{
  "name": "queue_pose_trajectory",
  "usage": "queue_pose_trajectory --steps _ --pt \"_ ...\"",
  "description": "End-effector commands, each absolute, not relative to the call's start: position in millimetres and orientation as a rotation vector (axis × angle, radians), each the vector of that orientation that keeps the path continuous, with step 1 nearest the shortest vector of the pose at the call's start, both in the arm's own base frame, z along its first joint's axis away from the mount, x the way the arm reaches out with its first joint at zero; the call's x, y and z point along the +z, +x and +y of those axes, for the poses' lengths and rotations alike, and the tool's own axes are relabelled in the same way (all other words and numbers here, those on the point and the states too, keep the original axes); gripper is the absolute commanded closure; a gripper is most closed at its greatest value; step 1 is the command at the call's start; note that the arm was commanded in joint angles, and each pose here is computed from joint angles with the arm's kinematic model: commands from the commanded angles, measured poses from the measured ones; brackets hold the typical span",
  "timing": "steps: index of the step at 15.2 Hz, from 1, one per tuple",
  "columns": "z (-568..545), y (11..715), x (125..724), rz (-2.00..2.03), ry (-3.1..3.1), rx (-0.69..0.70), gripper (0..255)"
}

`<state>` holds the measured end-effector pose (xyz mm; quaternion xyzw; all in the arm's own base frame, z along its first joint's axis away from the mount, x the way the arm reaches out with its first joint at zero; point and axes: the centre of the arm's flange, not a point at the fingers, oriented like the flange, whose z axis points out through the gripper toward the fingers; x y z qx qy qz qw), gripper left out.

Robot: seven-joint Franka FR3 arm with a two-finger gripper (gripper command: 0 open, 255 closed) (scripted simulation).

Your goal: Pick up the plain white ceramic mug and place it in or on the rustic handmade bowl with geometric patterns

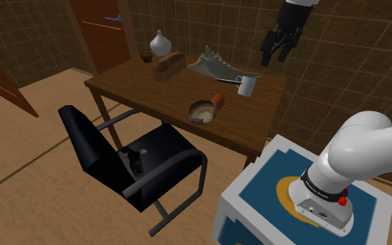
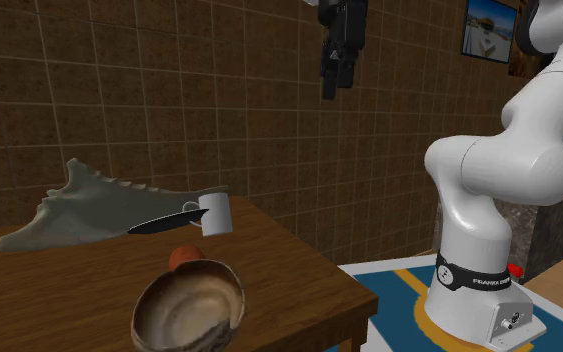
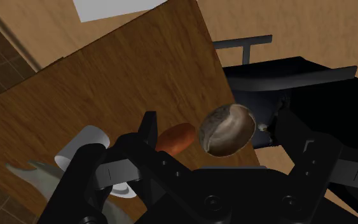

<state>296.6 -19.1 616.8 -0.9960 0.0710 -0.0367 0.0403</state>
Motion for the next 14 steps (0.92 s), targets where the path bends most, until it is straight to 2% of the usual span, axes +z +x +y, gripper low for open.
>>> queue_pose_trajectory --steps 1,14 --pt "-19.1 296.6 616.8 0.217 -3.051 -0.113 0" --pt "-175.7 380.2 537.2 0.013 -2.910 -0.050 0"
